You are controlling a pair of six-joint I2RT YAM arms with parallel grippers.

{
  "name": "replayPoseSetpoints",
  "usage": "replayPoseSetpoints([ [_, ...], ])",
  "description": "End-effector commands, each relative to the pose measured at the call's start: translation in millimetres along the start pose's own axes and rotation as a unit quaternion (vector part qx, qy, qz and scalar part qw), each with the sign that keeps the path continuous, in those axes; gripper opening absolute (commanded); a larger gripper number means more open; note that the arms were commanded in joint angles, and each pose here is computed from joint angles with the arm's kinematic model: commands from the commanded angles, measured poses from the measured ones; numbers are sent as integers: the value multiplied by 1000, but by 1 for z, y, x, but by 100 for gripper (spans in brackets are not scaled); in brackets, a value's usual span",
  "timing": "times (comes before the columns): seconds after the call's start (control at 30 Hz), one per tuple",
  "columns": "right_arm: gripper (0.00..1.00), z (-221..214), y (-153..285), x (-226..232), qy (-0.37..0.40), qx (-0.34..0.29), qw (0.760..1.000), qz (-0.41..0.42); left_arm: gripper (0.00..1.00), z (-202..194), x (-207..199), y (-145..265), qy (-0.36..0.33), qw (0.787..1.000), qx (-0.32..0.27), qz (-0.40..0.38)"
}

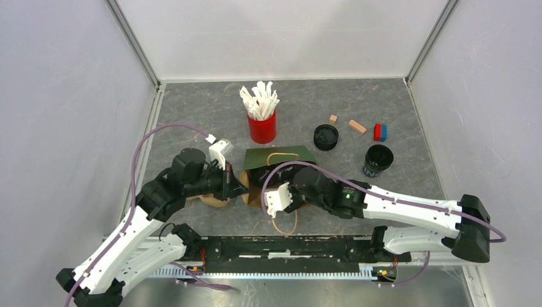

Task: Pack the takeout coffee

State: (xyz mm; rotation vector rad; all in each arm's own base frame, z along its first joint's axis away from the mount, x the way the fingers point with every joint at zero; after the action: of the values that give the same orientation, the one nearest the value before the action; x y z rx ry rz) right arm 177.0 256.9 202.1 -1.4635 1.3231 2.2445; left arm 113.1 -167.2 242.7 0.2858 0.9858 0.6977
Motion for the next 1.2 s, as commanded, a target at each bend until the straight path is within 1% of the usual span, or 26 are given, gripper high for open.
replayPoseSetpoints([
  [0.0, 81, -2, -1, -2, 15, 10, 1000, -2, 2, 4, -13, 1, 10, 999, -10, -37],
  [0.27, 81, 1, -6, 4, 23, -10, 1000, 18, 2, 2, -14, 1, 14, 999, -11, -47],
  [0.47, 81, -2, -7, 11, 27, -4, 999, 29, 2, 1, -17, 2, 13, 998, -6, -56],
  [0.73, 80, -8, 2, 13, 5, 9, 999, 34, 2, -3, -17, 4, 20, 998, -2, -62],
  [0.9, 81, -15, 7, 15, 25, 23, 999, 28, 2, -3, -18, 3, 19, 998, -1, -66],
  [1.17, 81, -16, 0, 22, 18, 24, 999, 28, 2, -7, -21, 7, 26, 996, -6, -82],
])
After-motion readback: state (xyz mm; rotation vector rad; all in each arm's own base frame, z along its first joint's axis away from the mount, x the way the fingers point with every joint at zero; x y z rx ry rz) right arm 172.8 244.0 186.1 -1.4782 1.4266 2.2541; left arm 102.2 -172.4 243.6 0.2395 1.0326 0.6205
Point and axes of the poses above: each gripper's point midway between its finger pads, its own y axis back along the fingers, its own x axis along the line the jaws close on, z = x × y, the point moved 4 cm from there along y, back along the fingers, and after that the axes turned 12 degrees about y, right-handed, at the moved point
